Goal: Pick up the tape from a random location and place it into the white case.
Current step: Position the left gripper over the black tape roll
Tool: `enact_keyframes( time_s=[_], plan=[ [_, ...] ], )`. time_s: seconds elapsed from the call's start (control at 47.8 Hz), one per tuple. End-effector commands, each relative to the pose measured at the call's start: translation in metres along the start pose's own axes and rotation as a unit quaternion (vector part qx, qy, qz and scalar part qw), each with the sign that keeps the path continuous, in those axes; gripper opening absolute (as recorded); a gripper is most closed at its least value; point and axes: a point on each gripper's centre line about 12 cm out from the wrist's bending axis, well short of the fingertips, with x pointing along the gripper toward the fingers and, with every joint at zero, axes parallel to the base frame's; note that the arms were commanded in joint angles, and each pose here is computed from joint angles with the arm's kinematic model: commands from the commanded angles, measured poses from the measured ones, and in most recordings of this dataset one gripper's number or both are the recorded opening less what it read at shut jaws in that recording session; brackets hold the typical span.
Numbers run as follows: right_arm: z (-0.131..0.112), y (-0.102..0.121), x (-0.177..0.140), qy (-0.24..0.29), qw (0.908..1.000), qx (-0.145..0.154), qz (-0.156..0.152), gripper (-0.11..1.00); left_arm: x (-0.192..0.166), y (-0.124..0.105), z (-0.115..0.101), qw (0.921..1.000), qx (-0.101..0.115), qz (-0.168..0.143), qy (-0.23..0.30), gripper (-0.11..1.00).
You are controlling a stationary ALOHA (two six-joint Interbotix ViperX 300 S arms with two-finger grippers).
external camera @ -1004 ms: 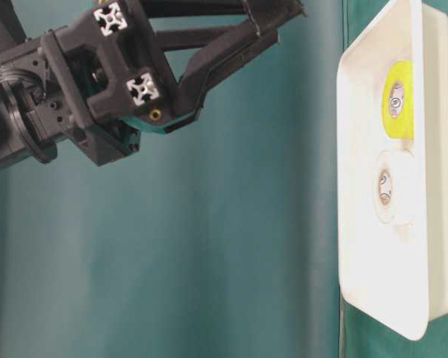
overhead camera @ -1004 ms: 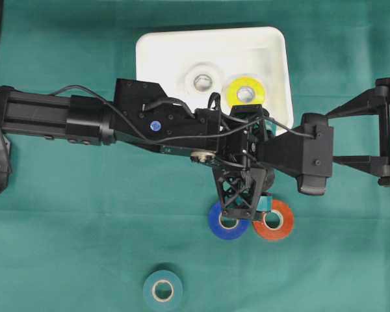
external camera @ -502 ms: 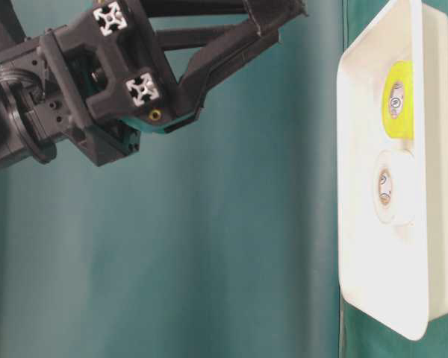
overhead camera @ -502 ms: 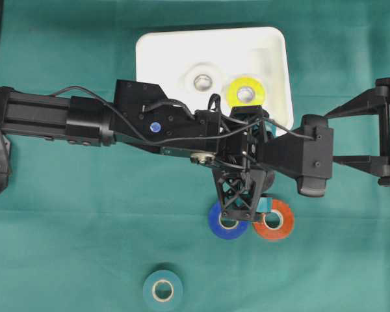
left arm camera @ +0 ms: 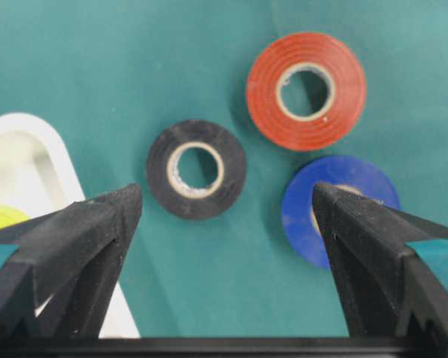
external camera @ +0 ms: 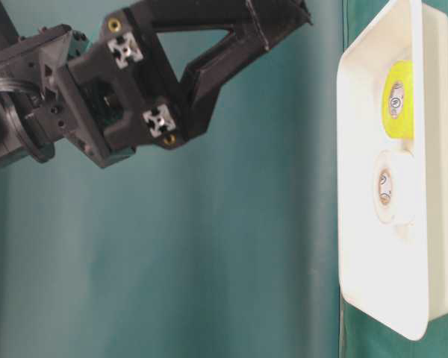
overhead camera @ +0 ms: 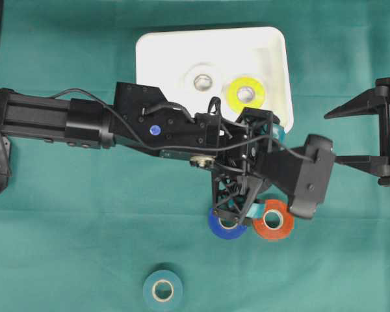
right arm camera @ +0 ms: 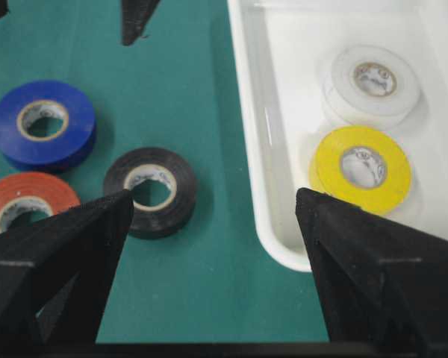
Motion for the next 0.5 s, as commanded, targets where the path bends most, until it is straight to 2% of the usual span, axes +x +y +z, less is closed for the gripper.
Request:
enact_keyframes(
  time_s=[0.0,0.146,0.481],
  plan=[
    [0.0059,0.0008,-0.0001,-0.008,1.0,0.0,0.002,0.84,-0.0167,0.0016,0.008,0.9997,0.012,0.006,-0.021,0.93],
    [0.0059,0.0008,-0.0001,-0.008,1.0,-0.001,0.002,0.84,-0.0155,0.0033,0.0075,0.9994,0.024,0.008,-0.022,0.93],
    [0.0057,0.0008,-0.0001,-0.007,1.0,-0.001,0.002,0.84,-0.0156,0.0031,0.0067,0.9994,0.025,0.008,-0.022,0.94]
  ],
)
